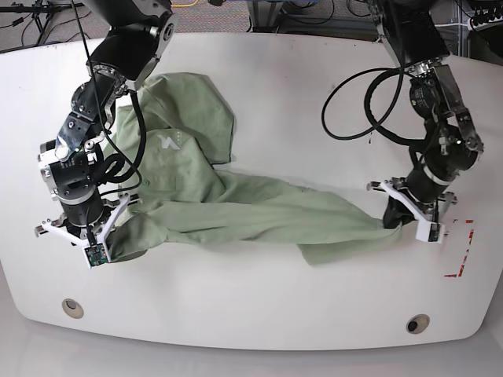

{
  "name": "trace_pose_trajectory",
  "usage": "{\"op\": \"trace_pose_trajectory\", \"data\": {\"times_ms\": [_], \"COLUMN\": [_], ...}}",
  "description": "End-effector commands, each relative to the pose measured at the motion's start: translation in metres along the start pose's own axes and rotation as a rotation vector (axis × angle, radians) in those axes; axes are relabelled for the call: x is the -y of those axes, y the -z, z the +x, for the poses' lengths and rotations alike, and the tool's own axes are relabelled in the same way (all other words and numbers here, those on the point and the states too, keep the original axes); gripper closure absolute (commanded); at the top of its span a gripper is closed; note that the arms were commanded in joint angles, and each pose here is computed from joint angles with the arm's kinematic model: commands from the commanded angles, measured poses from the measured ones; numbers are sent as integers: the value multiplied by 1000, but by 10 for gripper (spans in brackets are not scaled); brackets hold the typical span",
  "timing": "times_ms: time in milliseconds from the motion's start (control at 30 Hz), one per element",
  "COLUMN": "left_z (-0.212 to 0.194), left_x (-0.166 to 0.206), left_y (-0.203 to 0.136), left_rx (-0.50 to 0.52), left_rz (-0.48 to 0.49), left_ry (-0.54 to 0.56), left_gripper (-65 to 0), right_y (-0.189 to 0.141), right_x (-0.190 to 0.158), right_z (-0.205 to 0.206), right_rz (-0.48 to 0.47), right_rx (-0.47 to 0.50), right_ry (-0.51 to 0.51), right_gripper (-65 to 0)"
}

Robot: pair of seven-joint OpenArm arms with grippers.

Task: Fold the T-shirt properly
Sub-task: 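Lift the polo high with both grippers, stretching it between them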

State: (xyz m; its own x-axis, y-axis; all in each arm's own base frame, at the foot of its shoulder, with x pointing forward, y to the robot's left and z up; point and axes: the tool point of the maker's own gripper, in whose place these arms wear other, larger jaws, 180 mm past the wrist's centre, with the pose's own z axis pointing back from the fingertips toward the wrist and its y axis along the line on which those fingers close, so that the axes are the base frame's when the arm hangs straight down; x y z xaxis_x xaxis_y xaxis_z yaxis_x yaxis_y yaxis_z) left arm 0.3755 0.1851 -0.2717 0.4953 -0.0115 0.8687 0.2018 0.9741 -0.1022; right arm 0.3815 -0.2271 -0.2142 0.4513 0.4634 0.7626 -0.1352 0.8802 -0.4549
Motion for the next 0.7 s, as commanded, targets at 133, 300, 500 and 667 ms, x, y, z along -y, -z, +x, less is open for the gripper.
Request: {"op": "trace_pose_trajectory", "data": {"times_ms": [133, 300, 500, 667], "left_z": [77, 120, 185, 231], "left_x": [-16, -20, -11, -4], "left_y": [-30, -35, -47, -58], "left_rx": [185, 259, 400, 488], "left_rz": [68, 84, 77, 97], "left_ry": [56, 82, 117, 135], "left_gripper": [-1, 0, 0, 0], "right_y": [-2, 7, 16, 17], "right_x": [16, 32, 53, 73], "right_z": [35, 52, 83, 114], "right_rz": [-39, -53, -71, -98], "right_rx": [97, 116, 157, 195], "right_ry": [0, 7, -5, -63], "right_gripper": [0, 0, 0, 0]}}
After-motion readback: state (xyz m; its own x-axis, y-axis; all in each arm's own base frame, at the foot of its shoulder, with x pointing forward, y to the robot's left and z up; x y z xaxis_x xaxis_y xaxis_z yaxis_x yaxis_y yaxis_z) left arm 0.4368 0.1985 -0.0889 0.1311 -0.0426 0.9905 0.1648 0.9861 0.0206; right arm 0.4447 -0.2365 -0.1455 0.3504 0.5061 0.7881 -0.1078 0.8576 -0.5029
